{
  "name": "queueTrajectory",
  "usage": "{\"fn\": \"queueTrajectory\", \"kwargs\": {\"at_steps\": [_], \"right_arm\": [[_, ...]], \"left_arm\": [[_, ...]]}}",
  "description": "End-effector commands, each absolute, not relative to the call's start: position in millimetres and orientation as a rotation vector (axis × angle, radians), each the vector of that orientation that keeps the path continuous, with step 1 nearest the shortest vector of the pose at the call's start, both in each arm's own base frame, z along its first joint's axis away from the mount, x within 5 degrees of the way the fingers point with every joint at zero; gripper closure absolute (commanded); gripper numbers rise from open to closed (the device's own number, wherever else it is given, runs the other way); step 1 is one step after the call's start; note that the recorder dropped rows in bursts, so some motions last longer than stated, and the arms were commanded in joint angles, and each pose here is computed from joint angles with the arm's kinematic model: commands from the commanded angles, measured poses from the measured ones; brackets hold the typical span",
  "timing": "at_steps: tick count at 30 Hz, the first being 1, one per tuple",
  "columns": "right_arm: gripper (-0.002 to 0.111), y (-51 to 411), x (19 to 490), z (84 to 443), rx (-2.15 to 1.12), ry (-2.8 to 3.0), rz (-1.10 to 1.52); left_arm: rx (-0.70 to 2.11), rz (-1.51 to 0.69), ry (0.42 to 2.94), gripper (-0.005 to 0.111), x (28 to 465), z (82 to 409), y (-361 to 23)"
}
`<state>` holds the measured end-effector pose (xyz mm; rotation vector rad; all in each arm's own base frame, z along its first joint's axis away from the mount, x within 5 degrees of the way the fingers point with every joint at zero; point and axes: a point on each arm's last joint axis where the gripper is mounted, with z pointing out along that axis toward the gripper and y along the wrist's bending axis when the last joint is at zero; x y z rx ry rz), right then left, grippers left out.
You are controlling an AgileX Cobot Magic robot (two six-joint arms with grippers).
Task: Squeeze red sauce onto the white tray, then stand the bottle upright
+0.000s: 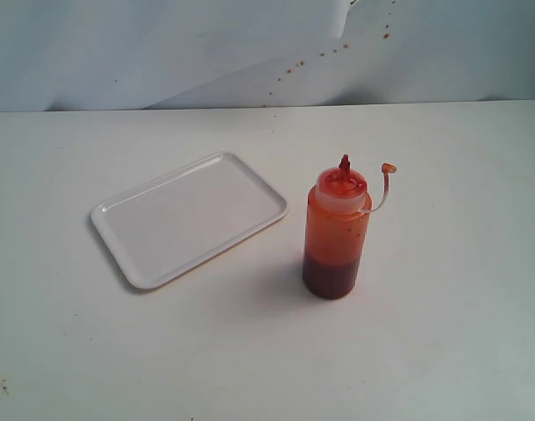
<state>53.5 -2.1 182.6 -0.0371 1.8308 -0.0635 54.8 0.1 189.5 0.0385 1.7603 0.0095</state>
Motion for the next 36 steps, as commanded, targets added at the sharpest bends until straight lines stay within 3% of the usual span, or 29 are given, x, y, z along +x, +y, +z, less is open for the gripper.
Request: {"fn": "queueTrajectory", "kwargs": {"at_steps": [1, 19, 36], "right_arm": [[0.108, -2.8, 53.5, 182.5, -0.037, 1.824, -0.079], [0.108, -2.8, 53.5, 182.5, -0.037, 1.824, -0.079], [0.108, -2.8, 53.5, 182.5, -0.037, 1.824, -0.079]], "left_arm": [[0.029, -0.004, 1.71, 0.107, 55.6, 192.6, -0.4], [-0.342, -0.411, 1.298, 0.107, 53.9, 226.9, 2.7], [-0.155, -0.382, 1.08, 0.107, 45.7, 247.9, -4.3]]}}
